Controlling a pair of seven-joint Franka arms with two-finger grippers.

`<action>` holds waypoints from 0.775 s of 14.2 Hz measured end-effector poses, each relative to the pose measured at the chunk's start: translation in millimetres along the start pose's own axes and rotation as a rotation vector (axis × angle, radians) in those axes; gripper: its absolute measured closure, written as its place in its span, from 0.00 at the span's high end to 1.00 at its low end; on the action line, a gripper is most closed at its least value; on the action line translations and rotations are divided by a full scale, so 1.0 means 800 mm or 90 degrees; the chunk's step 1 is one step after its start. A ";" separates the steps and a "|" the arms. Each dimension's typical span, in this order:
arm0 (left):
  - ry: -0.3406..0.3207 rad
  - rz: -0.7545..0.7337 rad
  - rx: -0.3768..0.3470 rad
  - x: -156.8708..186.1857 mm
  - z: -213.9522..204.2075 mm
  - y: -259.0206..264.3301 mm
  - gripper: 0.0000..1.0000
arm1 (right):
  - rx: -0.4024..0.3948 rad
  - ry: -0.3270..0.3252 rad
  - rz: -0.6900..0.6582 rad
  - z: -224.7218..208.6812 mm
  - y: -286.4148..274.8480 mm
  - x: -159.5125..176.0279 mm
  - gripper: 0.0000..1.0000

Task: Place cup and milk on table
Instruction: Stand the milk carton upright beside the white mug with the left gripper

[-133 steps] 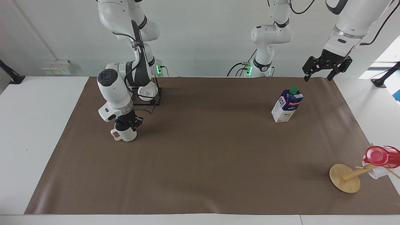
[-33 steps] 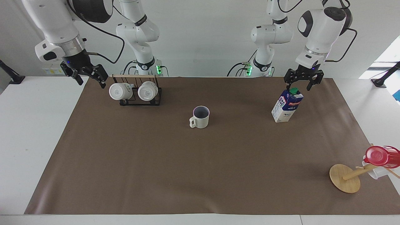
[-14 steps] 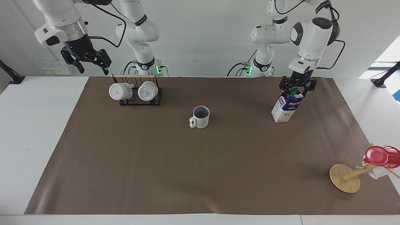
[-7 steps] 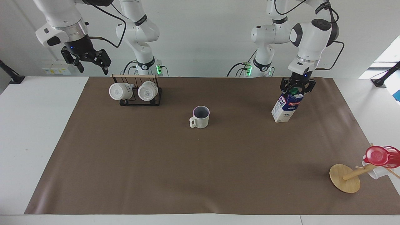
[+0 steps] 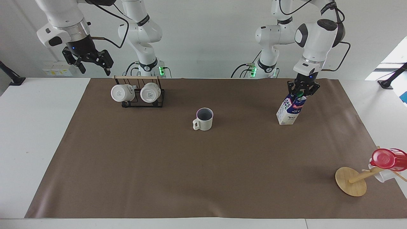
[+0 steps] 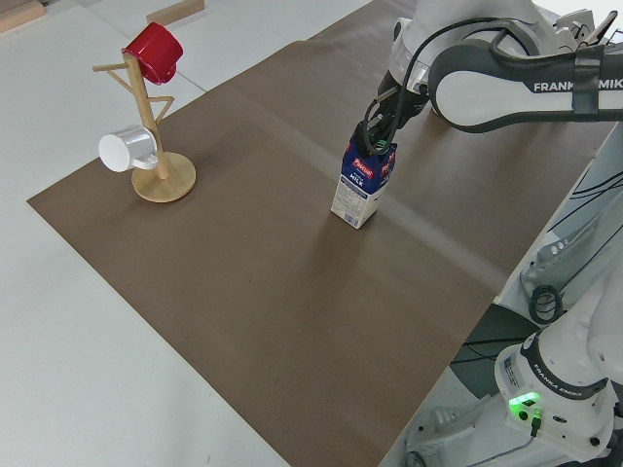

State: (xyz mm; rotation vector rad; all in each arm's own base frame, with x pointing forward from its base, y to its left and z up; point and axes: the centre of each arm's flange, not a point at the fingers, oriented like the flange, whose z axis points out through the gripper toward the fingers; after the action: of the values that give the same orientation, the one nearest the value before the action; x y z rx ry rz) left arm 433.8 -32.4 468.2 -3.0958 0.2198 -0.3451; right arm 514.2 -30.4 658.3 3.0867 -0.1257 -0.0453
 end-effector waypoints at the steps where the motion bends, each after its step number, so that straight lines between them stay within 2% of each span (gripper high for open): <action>1: 0.007 -0.011 -0.002 0.006 -0.008 0.006 0.41 | 0.000 0.005 0.001 -0.005 0.001 -0.003 1.00; 5: 0.012 -0.059 -0.022 0.041 -0.051 0.081 0.41 | 0.001 0.015 0.003 -0.014 0.004 -0.010 1.00; 11: -0.001 -0.099 -0.033 0.088 -0.072 0.199 0.41 | 0.001 0.014 0.002 -0.014 0.003 -0.010 1.00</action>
State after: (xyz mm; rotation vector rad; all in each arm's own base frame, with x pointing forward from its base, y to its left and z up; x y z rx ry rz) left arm 466.9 -200.2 534.1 -3.1729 -0.0114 -0.3461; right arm 506.5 -31.3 670.1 3.0877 -0.1297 -0.0099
